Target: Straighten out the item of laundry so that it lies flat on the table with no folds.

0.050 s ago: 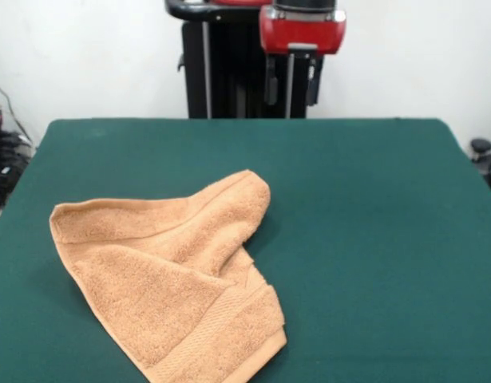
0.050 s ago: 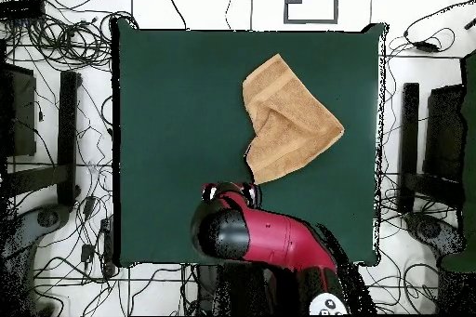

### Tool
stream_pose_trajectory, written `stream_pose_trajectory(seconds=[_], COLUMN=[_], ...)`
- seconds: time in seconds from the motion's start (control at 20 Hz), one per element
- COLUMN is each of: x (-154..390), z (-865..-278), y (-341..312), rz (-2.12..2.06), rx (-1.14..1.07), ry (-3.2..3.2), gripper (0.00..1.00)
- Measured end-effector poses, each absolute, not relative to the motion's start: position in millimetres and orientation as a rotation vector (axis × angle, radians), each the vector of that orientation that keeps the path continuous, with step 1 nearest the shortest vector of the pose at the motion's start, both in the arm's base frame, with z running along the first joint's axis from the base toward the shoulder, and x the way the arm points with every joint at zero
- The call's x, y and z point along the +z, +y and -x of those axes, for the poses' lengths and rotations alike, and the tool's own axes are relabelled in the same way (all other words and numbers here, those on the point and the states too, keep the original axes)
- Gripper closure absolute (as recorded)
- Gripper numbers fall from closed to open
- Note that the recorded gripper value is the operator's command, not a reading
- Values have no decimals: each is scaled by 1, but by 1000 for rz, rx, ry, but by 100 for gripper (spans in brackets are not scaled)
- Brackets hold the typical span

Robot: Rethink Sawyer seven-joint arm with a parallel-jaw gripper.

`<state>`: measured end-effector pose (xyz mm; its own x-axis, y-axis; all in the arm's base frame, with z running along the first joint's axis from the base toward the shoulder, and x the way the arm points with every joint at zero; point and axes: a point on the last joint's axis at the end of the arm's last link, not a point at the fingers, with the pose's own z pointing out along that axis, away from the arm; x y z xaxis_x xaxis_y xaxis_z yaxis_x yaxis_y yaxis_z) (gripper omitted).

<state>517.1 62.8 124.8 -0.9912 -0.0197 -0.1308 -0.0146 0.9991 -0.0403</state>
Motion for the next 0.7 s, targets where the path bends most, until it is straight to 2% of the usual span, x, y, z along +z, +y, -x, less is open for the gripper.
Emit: stream_pose_trajectory(seconds=[0.7], x=[132], z=[-542], y=[20], rz=[-73], rx=[-76], ry=[2997], gripper=[0])
